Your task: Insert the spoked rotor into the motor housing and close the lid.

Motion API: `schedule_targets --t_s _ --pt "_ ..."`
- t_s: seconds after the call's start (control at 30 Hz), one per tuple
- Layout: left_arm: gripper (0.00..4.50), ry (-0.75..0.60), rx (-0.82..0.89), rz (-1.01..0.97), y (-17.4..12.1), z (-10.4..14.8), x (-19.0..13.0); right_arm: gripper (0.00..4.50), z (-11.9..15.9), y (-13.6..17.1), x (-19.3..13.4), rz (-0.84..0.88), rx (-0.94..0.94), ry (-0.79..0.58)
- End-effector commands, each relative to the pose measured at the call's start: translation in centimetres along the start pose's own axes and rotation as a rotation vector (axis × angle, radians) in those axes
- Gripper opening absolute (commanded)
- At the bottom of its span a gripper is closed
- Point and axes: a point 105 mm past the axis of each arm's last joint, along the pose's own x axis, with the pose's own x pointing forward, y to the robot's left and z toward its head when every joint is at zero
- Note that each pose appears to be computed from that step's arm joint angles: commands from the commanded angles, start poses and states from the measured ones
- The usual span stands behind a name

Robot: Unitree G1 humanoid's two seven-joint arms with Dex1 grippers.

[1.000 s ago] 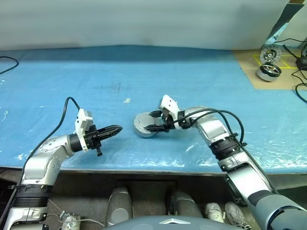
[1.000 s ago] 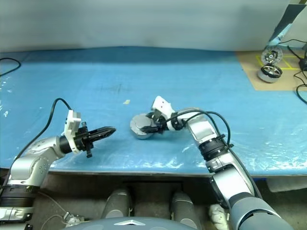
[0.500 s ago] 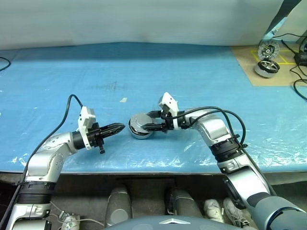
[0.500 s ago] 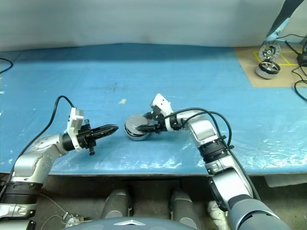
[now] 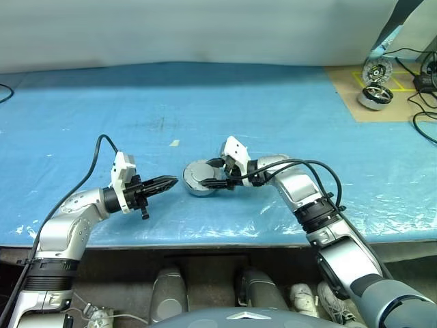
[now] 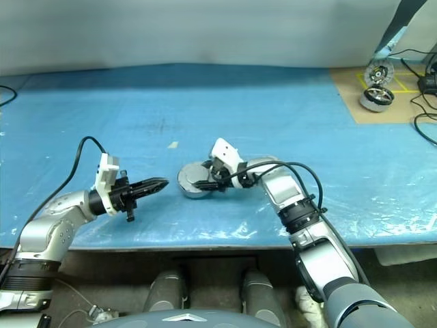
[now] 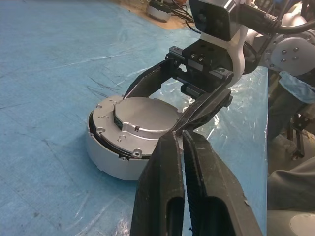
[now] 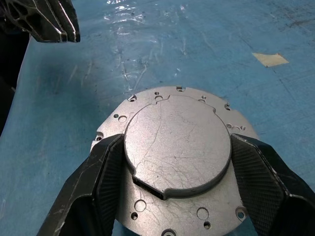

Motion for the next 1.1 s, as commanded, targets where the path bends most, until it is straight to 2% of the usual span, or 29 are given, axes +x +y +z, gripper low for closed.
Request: schedule_targets --t_s 0.03,0.3,0.4,0.63,0.93,1.1 --pt "0.21 -0.017 0.03 -0.003 0.1 0.6 -0.3 2.98 -2.0 0.0 0.4 -0.021 0.055 0.066" --pt "0.21 -0.019 0.032 -0.003 0.4 0.5 -0.3 2.98 0.6 -0.3 0.7 -0.019 0.059 -0.004" --pt "0.21 -0.019 0.031 -0.004 0.4 0.3 -0.4 2.98 0.8 -0.4 0.7 -0.022 0.055 -0.004" --pt "0.21 -0.021 0.032 -0.003 0.4 0.3 -0.4 2.98 -2.5 0.1 1.2 -0.022 0.009 0.109" --pt "0.21 -0.021 0.036 -0.005 0.4 0.4 -0.2 2.98 -5.7 -0.1 0.1 -0.022 -0.038 0.223" --pt "0.21 -0.025 0.047 -0.004 0.5 0.5 0.3 2.98 -6.6 0.6 0.2 -0.002 -0.016 0.242"
